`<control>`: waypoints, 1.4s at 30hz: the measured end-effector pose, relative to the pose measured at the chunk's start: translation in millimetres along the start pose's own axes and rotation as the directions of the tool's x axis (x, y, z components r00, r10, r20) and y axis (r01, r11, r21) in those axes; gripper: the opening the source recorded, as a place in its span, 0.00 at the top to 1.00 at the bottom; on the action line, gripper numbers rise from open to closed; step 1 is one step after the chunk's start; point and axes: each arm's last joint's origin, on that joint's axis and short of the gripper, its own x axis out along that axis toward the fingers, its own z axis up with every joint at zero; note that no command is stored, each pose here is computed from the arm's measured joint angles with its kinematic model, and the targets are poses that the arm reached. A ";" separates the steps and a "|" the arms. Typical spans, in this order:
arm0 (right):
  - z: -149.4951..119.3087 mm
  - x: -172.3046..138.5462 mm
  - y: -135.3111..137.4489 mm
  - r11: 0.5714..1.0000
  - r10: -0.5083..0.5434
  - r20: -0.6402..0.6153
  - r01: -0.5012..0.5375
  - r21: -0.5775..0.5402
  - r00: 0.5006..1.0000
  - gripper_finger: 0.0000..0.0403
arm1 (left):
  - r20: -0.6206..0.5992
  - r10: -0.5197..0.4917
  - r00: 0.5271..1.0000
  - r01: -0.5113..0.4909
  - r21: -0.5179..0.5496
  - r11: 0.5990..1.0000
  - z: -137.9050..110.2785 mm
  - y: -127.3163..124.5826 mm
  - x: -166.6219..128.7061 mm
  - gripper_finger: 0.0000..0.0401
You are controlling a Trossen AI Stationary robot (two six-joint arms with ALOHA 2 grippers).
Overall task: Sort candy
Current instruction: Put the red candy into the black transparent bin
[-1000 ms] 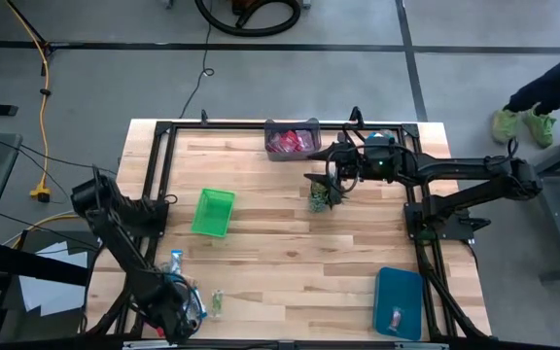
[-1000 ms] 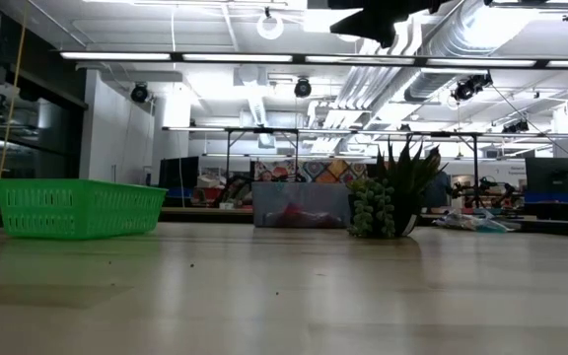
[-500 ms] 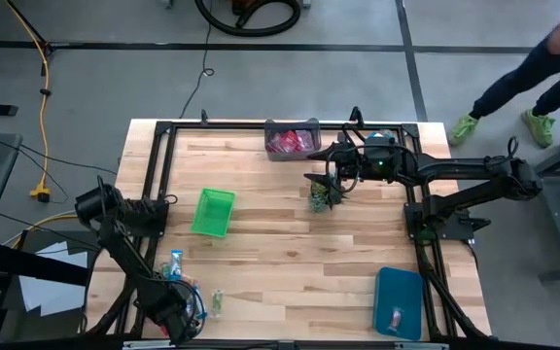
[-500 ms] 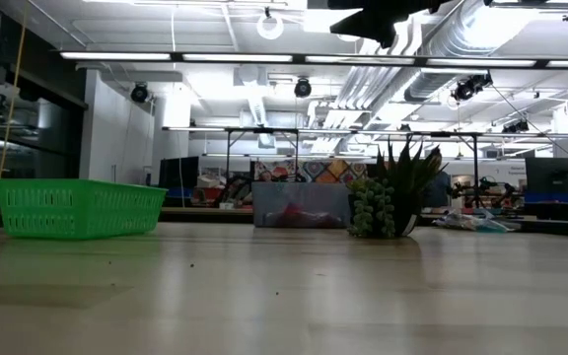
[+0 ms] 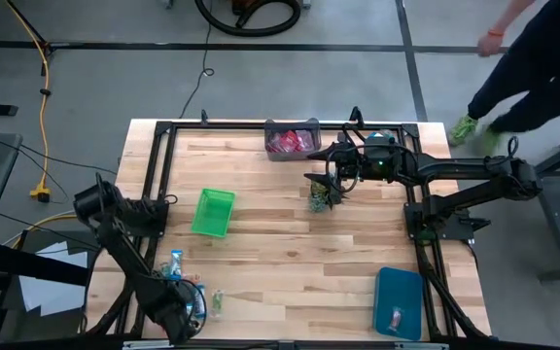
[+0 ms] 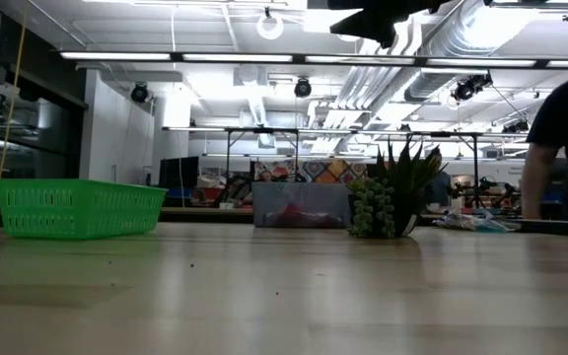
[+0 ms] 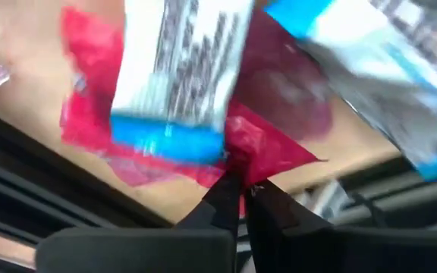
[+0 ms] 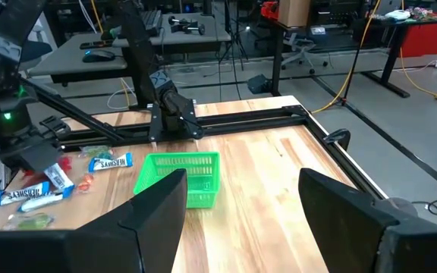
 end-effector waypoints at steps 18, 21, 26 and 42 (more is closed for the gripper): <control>0.1 0.0 -7.4 1.000 -0.028 0.000 0.028 0.001 1.000 0.38 | 0.250 -0.560 0.790 0.401 0.480 0.780 -14.0 76.8 -159.3 1.00; 0.1 0.0 -7.4 1.000 -0.028 0.000 0.028 0.001 1.000 0.38 | 0.364 -0.609 0.705 0.364 0.551 0.751 3.0 88.9 -180.4 1.00; 0.2 0.0 -7.4 1.000 -0.028 0.001 0.028 0.005 1.000 0.38 | 0.667 -0.600 0.441 0.100 0.628 0.772 46.4 104.8 -219.0 1.00; 21.2 -2.3 -6.6 1.000 -0.021 0.218 0.020 0.010 0.976 0.38 | 0.635 -0.765 -0.105 -0.231 0.733 0.640 191.2 129.4 -315.6 1.00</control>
